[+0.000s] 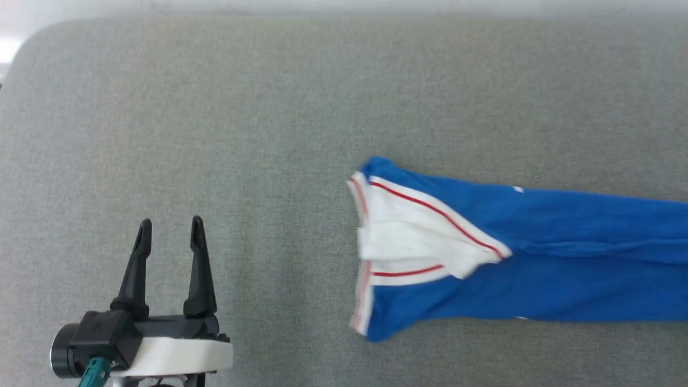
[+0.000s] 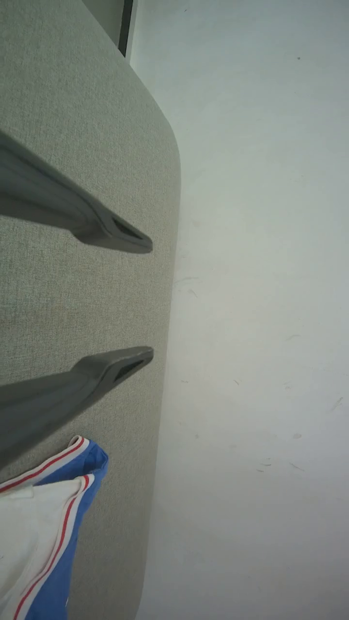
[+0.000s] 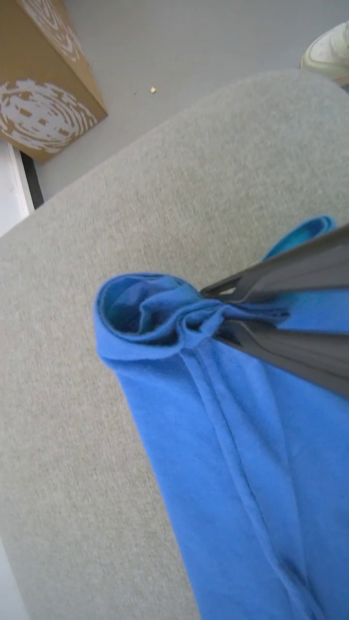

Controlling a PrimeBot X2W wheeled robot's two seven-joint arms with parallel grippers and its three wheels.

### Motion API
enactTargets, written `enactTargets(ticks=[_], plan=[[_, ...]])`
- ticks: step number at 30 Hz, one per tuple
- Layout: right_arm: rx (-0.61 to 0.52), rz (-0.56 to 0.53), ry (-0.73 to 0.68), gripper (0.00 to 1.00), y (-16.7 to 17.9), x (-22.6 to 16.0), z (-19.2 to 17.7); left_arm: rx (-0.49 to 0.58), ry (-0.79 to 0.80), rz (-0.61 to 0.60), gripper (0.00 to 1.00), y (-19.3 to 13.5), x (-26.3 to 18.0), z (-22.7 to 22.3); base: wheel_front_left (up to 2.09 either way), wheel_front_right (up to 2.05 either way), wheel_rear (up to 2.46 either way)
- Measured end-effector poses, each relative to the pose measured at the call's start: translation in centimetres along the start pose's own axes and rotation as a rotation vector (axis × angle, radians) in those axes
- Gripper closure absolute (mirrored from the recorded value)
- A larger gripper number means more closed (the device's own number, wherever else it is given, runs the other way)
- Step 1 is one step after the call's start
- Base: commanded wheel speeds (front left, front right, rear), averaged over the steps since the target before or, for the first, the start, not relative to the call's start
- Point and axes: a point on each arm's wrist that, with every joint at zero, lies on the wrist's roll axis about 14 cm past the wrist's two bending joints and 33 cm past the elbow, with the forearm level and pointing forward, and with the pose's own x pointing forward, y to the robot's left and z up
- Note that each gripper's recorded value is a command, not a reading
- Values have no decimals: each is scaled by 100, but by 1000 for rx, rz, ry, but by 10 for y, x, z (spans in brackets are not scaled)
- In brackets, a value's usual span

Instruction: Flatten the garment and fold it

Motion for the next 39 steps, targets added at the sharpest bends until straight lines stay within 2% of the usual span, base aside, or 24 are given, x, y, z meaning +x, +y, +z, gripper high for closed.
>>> enactTargets(ticks=[3, 6, 13, 19, 27, 32, 39], plan=[[-2, -8, -28, 100, -6, -5, 8, -2, -6, -6, 0, -1, -2, 3, 0, 0, 0], [5, 53, -29, 100, 14, -8, 7, -13, -3, -6, 0, -1, -5, 3, 0, 0, 0], [14, 358, -3, 100, 120, -31, 4, -38, -12, -11, 0, -5, -8, 7, 0, 0, 0], [-55, 614, 37, 100, 210, -60, -1, -56, 5, 2, 0, -4, -12, 3, 0, 0, 0], [-176, 872, 95, 100, 307, -87, -15, -66, 43, 32, 0, 2, -12, -10, 0, 0, 0], [-247, 942, 165, 100, 343, -89, -36, -75, 54, 41, 0, 2, -8, -16, 0, 0, 0], [-373, 908, 268, 100, 361, -68, -78, -89, 77, 54, 0, 3, -5, -26, 0, 0, 0]])
